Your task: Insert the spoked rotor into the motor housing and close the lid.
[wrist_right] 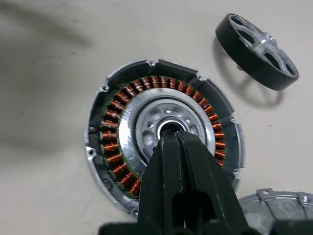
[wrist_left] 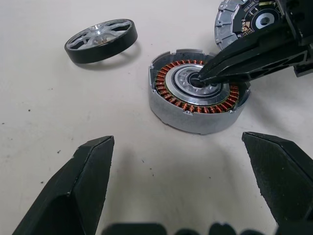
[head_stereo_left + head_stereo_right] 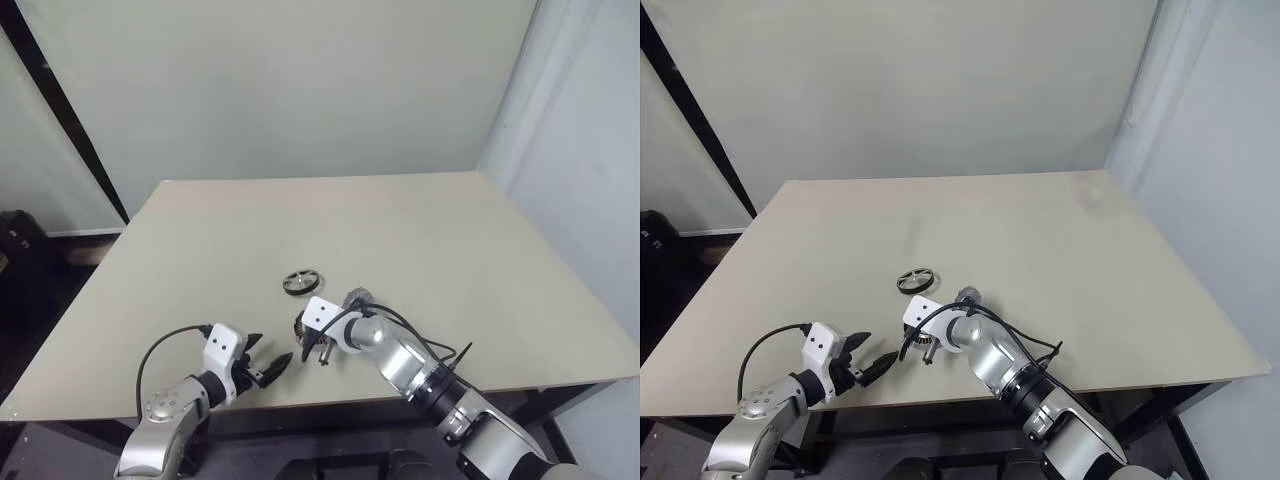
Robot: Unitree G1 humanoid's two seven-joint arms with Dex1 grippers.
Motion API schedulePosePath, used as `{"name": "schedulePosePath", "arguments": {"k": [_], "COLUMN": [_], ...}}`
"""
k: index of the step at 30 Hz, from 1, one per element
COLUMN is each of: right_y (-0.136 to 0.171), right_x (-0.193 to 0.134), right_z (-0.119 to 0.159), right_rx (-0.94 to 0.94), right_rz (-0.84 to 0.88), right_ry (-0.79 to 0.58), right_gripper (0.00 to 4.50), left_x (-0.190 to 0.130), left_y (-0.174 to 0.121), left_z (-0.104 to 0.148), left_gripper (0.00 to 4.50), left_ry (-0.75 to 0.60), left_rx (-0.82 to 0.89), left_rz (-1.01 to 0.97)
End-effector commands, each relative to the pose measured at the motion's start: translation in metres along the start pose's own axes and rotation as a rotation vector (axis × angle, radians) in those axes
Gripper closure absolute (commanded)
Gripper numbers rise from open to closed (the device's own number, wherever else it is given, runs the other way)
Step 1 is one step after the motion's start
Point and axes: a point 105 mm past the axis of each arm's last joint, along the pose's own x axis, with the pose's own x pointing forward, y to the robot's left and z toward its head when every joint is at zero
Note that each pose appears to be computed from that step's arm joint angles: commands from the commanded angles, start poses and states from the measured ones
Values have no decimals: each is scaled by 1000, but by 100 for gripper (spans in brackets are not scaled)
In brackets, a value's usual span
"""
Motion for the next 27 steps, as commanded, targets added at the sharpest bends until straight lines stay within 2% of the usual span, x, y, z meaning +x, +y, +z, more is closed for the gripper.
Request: {"name": "schedulePosePath", "arguments": {"k": [1, 27], "right_y": [-9, -7], "right_x": [0, 6], "right_z": [9, 21], "right_rx": [-36, -58], "right_rz": [-40, -97], "right_ry": [-20, -89], "right_gripper": [448, 448], "left_x": [1, 0], "left_y": [-4, -8], "left_z": [16, 15], "left_gripper": [0, 0], "left_ry": [-51, -54], "left_rx": [43, 32], "left_rz": [-10, -7]}}
